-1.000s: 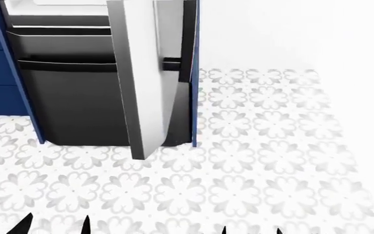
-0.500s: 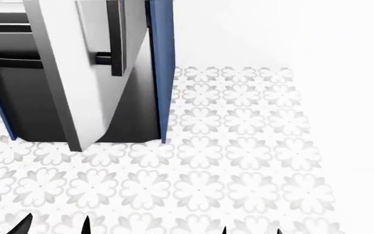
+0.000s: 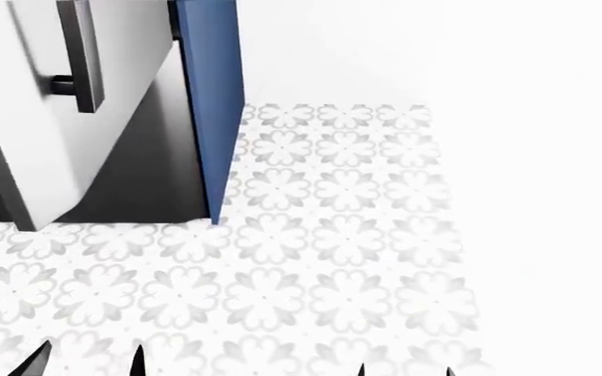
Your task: Close the fridge door
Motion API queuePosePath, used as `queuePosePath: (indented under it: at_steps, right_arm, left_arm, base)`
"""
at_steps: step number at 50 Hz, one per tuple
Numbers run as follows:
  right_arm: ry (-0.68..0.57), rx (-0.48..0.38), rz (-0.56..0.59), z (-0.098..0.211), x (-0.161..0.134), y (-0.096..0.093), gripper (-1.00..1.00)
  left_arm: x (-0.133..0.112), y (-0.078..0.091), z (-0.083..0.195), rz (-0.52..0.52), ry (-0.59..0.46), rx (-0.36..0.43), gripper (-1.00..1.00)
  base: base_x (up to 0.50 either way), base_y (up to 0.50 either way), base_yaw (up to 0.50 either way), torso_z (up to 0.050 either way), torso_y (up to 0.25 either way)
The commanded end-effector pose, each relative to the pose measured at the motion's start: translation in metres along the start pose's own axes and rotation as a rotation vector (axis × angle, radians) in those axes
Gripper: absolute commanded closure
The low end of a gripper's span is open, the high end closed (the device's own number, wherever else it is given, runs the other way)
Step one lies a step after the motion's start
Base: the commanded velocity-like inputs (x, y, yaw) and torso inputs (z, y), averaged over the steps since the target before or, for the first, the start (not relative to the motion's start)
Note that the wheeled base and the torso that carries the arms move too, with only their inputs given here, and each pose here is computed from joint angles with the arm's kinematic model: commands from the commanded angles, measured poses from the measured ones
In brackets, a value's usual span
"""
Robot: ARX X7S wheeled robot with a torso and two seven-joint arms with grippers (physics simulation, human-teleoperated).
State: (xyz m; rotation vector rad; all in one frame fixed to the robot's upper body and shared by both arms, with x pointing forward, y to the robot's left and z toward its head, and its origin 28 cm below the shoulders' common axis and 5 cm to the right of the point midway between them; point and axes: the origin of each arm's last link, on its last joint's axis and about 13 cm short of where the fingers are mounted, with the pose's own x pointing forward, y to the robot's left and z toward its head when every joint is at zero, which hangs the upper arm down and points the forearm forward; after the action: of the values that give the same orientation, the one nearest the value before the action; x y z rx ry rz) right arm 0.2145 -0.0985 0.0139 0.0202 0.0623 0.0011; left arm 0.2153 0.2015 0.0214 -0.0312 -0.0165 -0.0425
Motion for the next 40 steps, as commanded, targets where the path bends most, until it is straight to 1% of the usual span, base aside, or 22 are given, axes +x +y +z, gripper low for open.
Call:
queuePosePath:
  at_steps: [1, 11, 17, 20, 40]
  right_arm:
    - [-0.002, 0.0, 0.0, -0.0004, 0.0005, 0.0001, -1.0]
    - [-0.005, -0.006, 0.0, -0.0001, 0.0004, 0.0002, -1.0]
    - [-0.018, -0.024, 0.001, 0.0012, 0.0, 0.0009, -1.0]
    - [-0.018, -0.026, 0.003, 0.0003, 0.0, 0.0011, -1.0]
    - [-0.015, -0.029, 0.004, 0.0008, -0.0003, 0.0014, -1.0]
  left_arm:
    - [0.0003, 0.0, 0.0004, -0.001, -0.005, 0.004, -1.0]
    - [0.0001, -0.0002, 0.0009, -0.005, -0.008, 0.006, -1.0]
    - [-0.0003, -0.0007, 0.0017, -0.018, -0.016, 0.009, -1.0]
    - [0.0001, -0.0008, 0.0019, -0.025, -0.012, 0.02, -1.0]
    - [-0.0004, -0.0007, 0.0015, -0.046, -0.004, 0.01, -1.0]
  base:
    - [-0.07, -0.5, 0.0, 0.0, 0.0]
    - [-0.07, -0.5, 0.0, 0.0, 0.0]
    - [0.0, -0.03, 0.0, 0.003, 0.0]
    - [0.0, 0.0, 0.0, 0.048, 0.0]
    - [0.0, 0.0, 0.0, 0.05, 0.0]
